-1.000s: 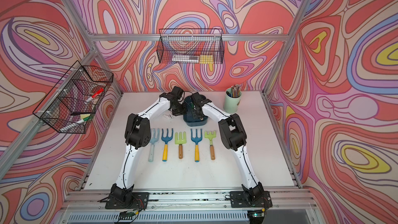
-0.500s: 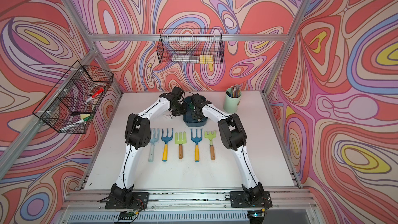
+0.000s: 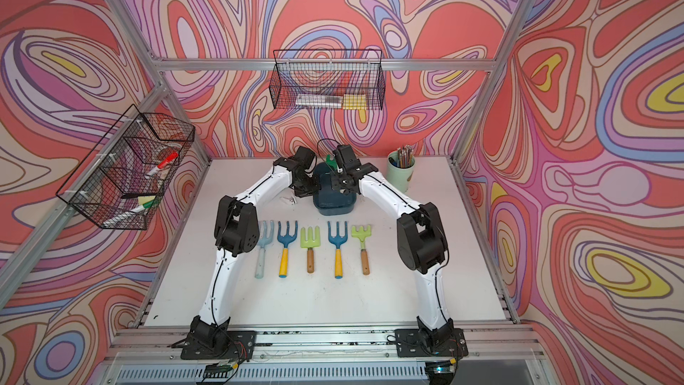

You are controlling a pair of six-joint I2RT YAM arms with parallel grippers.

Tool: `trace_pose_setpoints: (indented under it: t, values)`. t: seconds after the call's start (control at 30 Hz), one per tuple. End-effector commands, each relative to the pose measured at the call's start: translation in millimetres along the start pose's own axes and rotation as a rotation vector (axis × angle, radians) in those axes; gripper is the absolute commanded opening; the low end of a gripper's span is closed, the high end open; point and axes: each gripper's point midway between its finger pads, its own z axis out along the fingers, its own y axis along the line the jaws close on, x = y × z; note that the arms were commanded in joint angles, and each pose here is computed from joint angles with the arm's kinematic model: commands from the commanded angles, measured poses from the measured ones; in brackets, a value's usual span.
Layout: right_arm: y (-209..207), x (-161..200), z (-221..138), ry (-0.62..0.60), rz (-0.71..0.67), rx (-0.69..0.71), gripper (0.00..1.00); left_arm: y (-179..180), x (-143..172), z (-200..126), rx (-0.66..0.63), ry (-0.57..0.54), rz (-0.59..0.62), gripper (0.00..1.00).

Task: Take the hand rake out of the storage box
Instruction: Pick up the rake from the storage box, then place the rake at the center of the board, then place the storage box at the center of the board.

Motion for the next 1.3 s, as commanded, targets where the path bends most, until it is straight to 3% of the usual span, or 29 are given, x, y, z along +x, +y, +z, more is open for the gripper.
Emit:
trace_pose_setpoints:
  t: [0.0,0.13,0.53,0.8,1.27]
  values:
    - [-17,11,-26,0.029,0.023,0.067,0.19,4,-4,-1,-0.019,-0.005,-0.008,0.0]
    - [-41,37,-58,0.072,0.057,0.137,0.2,6,-4,-4,-0.025,-0.004,-0.002,0.0]
    - [-101,166,-139,0.263,0.164,0.305,0.21,8,-7,-6,-0.018,-0.01,0.003,0.0]
    - [-105,242,-128,0.387,0.277,0.301,0.21,12,-12,-6,-0.018,-0.017,-0.007,0.0]
    - [-100,276,-100,0.418,0.295,0.253,0.2,16,-4,1,-0.04,0.042,-0.023,0.07]
